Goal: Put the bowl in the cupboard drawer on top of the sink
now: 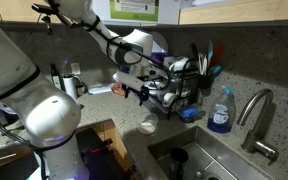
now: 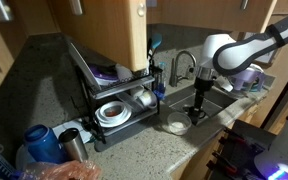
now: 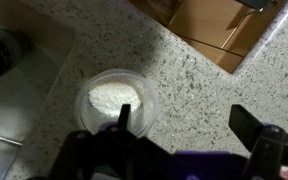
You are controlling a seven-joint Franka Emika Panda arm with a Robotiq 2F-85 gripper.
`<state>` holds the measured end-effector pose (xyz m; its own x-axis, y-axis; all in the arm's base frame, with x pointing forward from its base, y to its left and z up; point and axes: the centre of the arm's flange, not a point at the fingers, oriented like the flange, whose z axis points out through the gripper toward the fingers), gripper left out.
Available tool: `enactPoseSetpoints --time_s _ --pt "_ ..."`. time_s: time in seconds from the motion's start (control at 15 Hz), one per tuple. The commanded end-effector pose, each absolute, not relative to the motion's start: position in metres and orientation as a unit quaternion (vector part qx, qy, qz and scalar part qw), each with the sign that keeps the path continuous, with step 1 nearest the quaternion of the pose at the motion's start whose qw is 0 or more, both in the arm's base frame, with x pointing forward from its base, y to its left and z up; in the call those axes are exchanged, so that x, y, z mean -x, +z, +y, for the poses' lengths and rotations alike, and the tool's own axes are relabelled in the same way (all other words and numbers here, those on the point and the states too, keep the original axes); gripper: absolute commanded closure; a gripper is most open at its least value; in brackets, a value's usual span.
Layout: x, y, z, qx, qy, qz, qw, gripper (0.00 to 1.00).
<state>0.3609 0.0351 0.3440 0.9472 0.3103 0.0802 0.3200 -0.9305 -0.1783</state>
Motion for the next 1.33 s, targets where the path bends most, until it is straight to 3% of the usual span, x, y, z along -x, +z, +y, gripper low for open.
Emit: enactPoseSetpoints --time_s 0.0,0.6,1.27 --pt "-0.365 0.328 0.035 0.982 -0.019 -0.164 0.096 0.00" --pt "-0.368 0.285 0.026 0.977 -0.035 -0.193 0.085 0.00" --pt "-0.354 0.242 0.041 0.968 -0.006 -0.224 0.117 0.00"
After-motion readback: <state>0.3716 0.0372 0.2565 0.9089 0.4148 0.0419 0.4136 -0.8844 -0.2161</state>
